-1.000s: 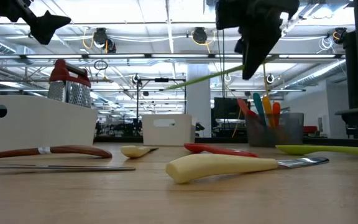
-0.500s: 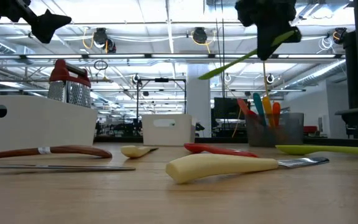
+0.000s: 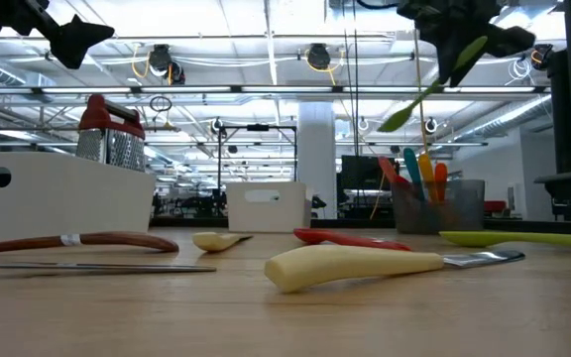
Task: Pick & Place Kitchen Items
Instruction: Put the green spatula into the black bin
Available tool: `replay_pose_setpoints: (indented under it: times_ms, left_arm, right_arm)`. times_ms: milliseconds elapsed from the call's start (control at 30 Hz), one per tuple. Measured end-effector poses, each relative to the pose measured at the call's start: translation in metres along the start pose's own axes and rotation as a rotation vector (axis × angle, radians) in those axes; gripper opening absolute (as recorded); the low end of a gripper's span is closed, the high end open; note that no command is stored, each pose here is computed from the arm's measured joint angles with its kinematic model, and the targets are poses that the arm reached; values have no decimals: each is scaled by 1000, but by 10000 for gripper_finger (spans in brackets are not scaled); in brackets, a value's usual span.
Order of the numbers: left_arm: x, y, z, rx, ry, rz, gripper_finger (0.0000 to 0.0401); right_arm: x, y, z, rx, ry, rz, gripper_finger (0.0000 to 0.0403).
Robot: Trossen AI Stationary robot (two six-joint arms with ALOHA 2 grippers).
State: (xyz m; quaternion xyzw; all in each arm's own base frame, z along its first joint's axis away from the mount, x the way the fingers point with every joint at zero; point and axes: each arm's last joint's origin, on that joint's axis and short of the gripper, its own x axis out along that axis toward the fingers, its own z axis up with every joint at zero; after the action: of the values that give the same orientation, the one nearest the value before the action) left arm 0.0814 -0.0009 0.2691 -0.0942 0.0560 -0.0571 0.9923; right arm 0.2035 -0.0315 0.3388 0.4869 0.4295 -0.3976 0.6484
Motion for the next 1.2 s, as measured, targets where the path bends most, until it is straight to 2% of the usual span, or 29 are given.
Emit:
replay_pose_setpoints:
  times_ms: [300, 533, 833, 1033, 1200]
  left_arm:
    - [0, 0, 0, 0, 0, 0, 367]
    - [0, 0, 0, 26, 0, -1, 367]
    - [0, 0, 0, 52, 0, -1, 367]
    - [0, 0, 0, 52, 0, -1, 367]
    - [0, 0, 0, 53, 0, -1, 367]
  right_arm:
    - [-2, -10, 11, 225, 21, -21, 44]
    - [-1, -16, 24, 346, 15, -24, 46]
    - [1, -26, 39, 438, 27, -28, 44]
    - [17, -35, 43, 486, 73, -60, 44]
    - [35, -40, 49, 513, 78, -31, 44]
